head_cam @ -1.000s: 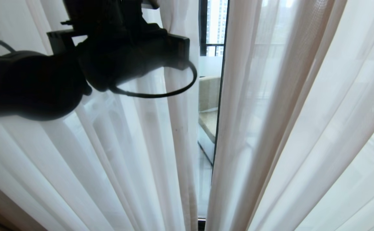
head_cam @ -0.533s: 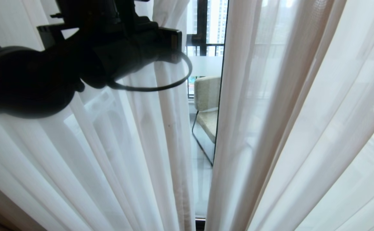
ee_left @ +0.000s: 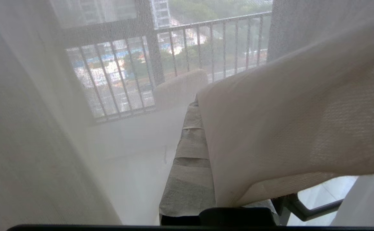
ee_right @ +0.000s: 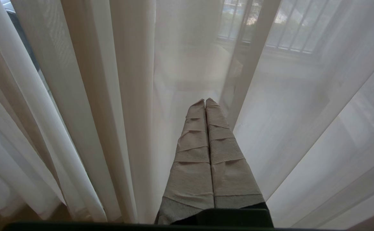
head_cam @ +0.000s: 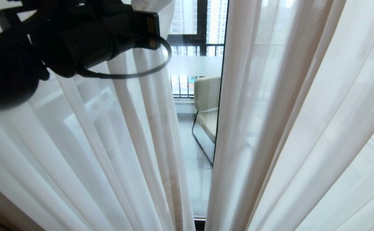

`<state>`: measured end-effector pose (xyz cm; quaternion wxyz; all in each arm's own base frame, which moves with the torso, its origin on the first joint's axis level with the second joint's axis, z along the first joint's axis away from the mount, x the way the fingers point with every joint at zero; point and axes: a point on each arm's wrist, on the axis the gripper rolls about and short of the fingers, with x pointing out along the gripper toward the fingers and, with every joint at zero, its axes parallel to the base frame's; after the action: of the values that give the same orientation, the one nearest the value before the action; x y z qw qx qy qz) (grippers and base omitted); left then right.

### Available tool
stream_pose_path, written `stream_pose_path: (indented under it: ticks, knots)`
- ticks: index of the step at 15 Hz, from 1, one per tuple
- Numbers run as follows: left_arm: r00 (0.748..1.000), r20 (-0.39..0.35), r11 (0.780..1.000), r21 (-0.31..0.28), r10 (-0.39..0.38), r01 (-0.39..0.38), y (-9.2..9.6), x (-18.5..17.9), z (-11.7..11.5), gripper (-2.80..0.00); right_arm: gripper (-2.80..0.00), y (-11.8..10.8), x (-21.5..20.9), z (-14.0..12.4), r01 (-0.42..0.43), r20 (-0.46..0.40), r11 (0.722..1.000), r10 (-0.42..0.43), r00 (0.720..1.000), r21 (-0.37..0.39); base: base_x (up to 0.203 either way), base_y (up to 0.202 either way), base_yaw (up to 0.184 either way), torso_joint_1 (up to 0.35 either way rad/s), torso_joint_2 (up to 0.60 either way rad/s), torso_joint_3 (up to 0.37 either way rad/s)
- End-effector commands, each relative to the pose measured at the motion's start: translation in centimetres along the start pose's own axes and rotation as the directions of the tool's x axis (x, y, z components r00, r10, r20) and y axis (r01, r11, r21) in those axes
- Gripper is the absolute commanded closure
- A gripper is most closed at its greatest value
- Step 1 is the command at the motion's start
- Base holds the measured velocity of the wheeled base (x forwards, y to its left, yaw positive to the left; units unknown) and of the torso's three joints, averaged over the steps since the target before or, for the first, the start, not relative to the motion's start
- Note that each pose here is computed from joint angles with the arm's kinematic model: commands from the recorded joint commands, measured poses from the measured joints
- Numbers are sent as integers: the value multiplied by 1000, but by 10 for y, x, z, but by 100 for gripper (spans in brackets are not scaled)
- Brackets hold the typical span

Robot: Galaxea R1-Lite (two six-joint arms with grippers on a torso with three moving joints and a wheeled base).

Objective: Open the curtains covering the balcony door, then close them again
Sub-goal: Pull the inner curtains open on both sides

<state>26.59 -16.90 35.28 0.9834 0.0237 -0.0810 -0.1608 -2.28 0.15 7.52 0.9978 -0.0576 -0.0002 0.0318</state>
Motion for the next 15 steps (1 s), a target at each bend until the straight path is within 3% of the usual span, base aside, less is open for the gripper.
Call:
stream_pose_path:
  ticks: [1,7,11,15]
  knots:
    - [999,25,999,-1,43,-43,16,-11,10,0,0,0,0,0,-1,0,1000,1,1000,-1,0,0,0,0,0,0]
    - [975,35,976,15,219,-219,71,-39,15,0,0,0,0,0,-1,0,1000,1,1000,-1,0,0,0,0,0,0]
    - [932,27,931,40,361,-362,110,-59,14,0,0,0,0,0,-2,0,1000,2,1000,-1,0,0,0,0,0,0]
    - [900,6,899,58,435,-434,126,-84,7,0,0,0,0,0,-1,0,1000,1,1000,-1,0,0,0,0,0,0]
